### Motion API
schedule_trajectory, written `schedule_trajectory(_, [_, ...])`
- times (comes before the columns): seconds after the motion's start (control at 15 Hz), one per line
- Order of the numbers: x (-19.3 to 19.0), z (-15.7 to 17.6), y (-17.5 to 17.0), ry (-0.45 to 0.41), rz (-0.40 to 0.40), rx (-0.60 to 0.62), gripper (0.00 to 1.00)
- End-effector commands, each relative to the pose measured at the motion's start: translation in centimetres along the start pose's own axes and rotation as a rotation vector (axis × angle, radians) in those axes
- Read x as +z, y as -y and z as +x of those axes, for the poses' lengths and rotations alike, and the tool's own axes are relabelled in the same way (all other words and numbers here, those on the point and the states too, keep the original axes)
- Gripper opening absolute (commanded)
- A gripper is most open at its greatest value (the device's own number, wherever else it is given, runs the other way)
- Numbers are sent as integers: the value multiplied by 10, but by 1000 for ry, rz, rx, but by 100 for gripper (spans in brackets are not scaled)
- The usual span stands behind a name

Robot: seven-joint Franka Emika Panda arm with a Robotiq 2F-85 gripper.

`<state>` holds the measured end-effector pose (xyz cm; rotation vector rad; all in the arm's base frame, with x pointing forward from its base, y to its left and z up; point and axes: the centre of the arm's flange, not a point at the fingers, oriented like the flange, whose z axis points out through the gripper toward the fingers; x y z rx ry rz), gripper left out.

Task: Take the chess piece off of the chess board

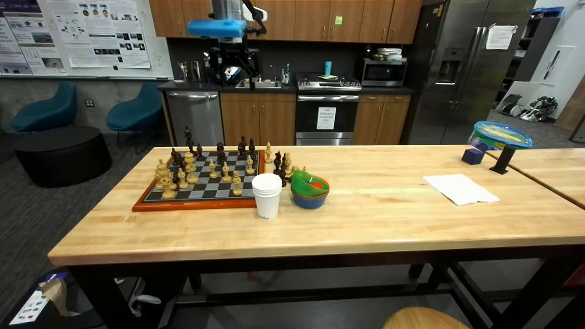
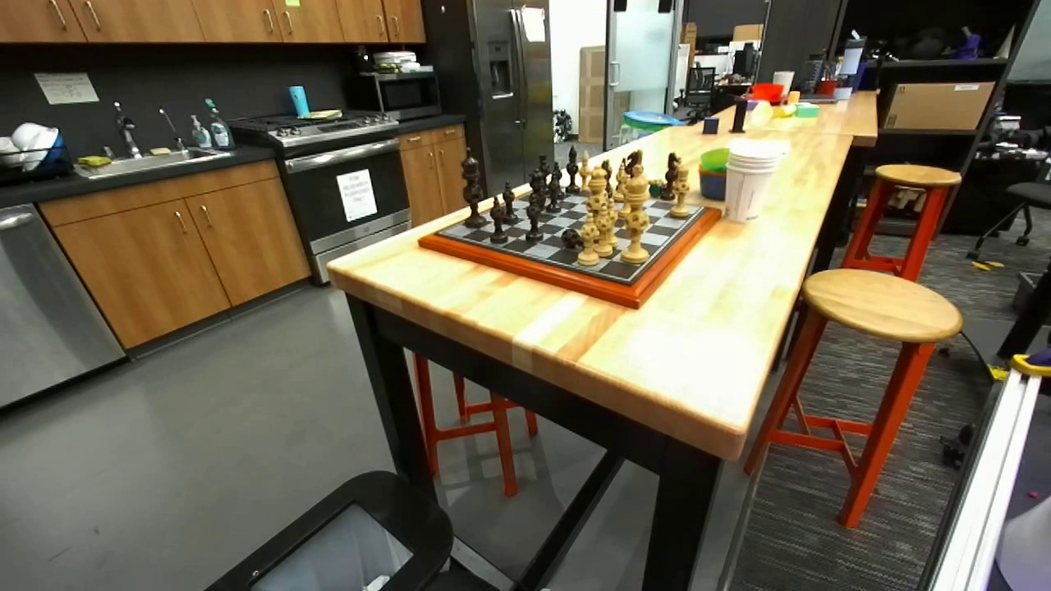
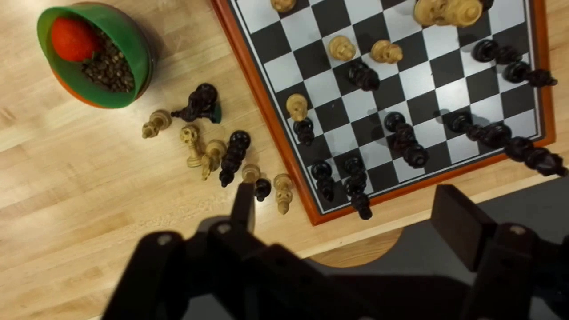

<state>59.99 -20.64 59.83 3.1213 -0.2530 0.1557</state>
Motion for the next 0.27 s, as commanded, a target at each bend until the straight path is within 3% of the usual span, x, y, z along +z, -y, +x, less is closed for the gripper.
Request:
schedule_trajectory(0.0, [-4, -11, 6, 7, 4, 3, 100])
schedule_trajectory(0.2, [-10, -37, 16, 20, 12, 6, 100])
